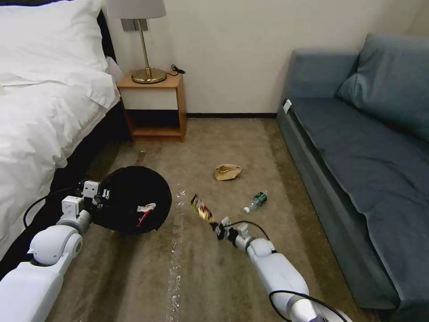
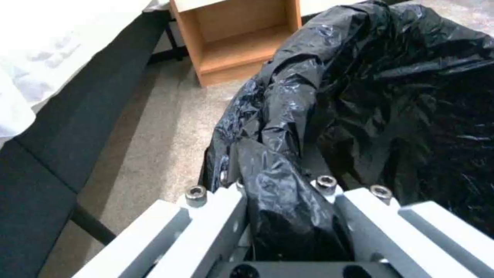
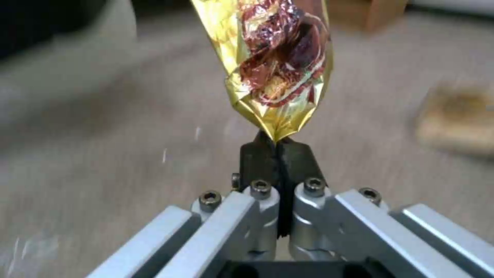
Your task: Pick up the trash bin, then pick up the garbage on the floor and place it into the trash bin.
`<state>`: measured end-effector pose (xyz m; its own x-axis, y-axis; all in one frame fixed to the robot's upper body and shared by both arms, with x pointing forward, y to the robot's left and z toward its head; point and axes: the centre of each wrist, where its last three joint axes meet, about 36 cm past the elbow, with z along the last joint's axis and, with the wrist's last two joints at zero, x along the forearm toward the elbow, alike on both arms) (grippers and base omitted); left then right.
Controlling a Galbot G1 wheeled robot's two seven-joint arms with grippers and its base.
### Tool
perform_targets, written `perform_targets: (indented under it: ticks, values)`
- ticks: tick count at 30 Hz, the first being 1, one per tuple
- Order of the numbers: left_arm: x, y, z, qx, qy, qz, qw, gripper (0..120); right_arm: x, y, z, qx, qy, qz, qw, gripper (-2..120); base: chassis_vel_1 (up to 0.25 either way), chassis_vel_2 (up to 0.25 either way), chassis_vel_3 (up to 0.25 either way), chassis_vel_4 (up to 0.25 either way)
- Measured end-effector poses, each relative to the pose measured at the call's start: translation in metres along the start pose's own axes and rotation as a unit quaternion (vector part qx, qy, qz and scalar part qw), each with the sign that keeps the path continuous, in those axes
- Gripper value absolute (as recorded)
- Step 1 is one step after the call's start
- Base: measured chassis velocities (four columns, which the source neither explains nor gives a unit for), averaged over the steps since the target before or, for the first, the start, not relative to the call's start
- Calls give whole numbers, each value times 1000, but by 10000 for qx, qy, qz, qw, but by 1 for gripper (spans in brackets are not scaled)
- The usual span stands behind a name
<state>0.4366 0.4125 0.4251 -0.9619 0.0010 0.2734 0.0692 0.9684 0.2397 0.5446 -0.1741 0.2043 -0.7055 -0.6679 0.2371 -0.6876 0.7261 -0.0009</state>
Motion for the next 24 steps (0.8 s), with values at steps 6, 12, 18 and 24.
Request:
perform_targets:
  ticks: [6,12,18,24]
  values:
    - [-4,2,4,45,-34,2,10000,4,-14,11,-65,126,-980,-483,9939,0,0,0,0,0]
    - [-7,-3,4,115,-113,78,9998,4,-34,62,-114,-231,-1658,-1193,9786,0,0,0,0,0]
    - [-16,-23,-4,265,-258,325,9988,4,-58,153,-122,-834,-1941,-1887,9590,0,0,0,0,0]
    - [-15,-28,-6,313,-336,392,9982,4,-59,159,-83,-561,-1485,-1770,9713,0,0,0,0,0]
